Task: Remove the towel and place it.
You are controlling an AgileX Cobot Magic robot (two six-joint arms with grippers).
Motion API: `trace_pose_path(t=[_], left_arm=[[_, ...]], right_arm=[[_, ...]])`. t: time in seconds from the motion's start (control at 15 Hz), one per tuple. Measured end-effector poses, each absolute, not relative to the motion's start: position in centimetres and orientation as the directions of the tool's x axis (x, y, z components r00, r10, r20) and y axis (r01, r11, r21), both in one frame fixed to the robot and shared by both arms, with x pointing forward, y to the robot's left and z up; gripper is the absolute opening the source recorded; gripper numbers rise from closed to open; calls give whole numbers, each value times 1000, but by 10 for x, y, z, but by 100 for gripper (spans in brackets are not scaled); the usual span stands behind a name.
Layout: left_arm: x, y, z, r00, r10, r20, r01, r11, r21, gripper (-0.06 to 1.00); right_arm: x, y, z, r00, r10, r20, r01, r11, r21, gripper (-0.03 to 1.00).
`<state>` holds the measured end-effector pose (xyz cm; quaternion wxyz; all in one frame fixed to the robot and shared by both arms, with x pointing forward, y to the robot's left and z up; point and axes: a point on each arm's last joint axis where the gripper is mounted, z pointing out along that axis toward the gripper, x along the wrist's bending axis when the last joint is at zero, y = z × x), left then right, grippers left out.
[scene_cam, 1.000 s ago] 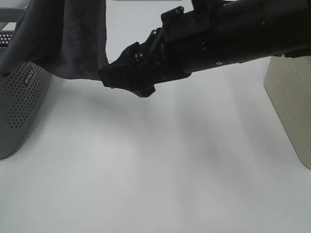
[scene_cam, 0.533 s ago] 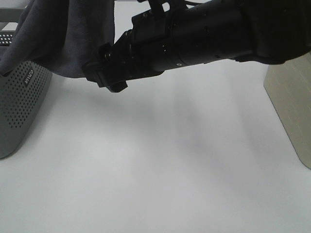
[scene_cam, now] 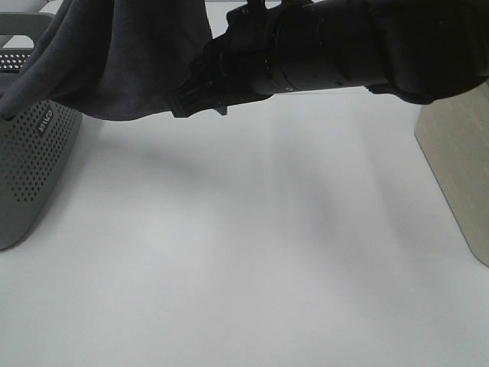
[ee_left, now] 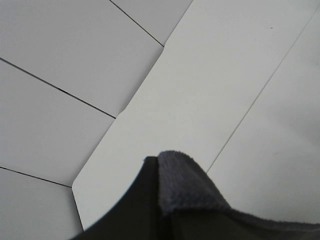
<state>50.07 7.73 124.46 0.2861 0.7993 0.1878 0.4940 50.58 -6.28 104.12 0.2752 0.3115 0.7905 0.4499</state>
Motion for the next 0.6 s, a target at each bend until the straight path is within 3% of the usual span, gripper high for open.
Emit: trace_pose_path(t=[0.47,0.6], left_arm=[[500,77,1244,447,596,667,28,-754,656,0],[498,75,1240,487,671,559,95,-677,729,0]], right_arm=[[509,-66,1042,-608,782,-139,265,365,892,2],[498,-58,1035,-714,697,-64,300,387,872,2]])
